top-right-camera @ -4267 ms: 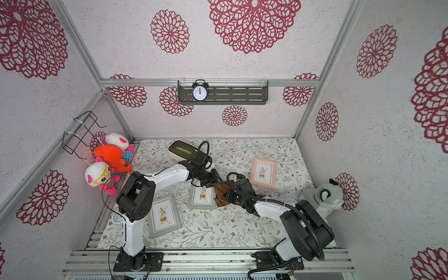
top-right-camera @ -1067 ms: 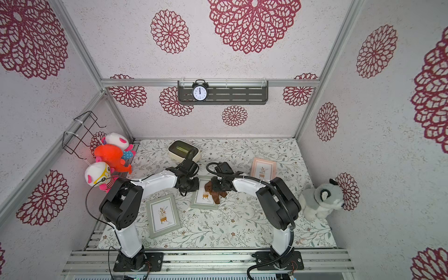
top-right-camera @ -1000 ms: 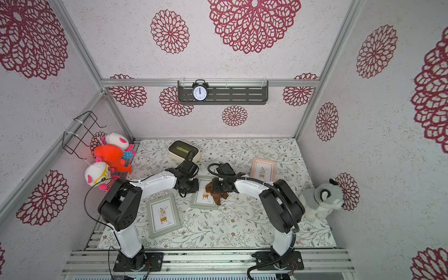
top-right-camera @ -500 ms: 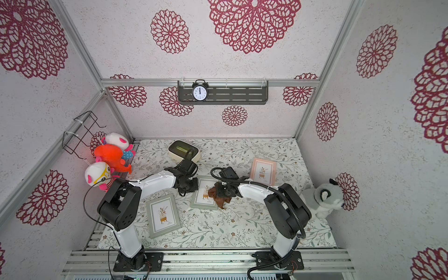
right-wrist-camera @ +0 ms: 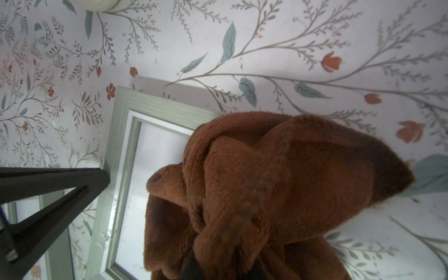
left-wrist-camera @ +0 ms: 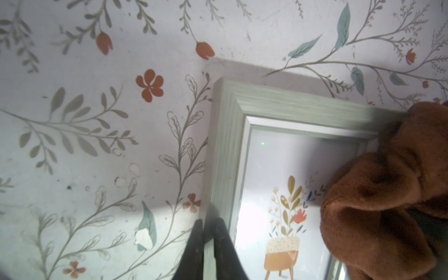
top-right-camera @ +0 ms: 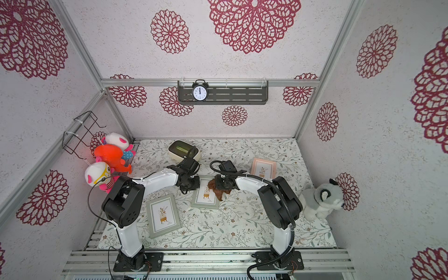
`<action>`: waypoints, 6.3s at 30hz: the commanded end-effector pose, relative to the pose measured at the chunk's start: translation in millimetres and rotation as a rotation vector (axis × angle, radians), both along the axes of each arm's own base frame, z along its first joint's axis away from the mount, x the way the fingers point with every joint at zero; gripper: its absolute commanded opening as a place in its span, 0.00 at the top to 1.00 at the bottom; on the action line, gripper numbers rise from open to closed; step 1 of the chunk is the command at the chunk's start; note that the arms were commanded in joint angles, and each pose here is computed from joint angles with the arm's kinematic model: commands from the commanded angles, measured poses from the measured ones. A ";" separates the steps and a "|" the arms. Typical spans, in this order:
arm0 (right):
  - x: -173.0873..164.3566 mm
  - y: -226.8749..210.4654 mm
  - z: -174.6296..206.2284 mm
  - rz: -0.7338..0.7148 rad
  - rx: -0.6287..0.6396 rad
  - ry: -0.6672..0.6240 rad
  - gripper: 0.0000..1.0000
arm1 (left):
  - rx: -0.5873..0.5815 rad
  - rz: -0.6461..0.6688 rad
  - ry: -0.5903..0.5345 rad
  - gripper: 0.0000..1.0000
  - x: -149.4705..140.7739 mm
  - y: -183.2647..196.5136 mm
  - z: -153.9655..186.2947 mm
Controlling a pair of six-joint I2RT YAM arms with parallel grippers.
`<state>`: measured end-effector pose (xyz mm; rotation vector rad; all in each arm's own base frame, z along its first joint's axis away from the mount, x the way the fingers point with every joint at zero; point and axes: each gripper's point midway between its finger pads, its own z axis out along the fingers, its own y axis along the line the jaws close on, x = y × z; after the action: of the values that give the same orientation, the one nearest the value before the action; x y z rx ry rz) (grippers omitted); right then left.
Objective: Wipe the picture frame with a cloth
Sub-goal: Wipe the dirt from the picture frame.
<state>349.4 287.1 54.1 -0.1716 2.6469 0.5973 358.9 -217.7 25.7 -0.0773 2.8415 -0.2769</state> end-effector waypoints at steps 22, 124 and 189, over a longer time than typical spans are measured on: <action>-63.4 -32.4 -36.0 0.006 -0.109 0.110 1.00 | 0.165 -0.114 0.229 0.85 -52.9 0.4 -66.9; -61.7 -28.6 -20.0 -0.006 -0.060 0.069 1.00 | 0.208 -0.141 0.266 0.90 -63.5 -3.2 -72.3; -147.1 19.4 -16.0 0.208 -0.129 -0.048 1.00 | 0.185 -0.161 0.296 0.93 -74.3 -9.5 -78.3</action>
<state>196.4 305.7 38.3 -0.5068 2.6313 0.5165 363.6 -230.5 22.6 0.0683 2.8342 -0.0892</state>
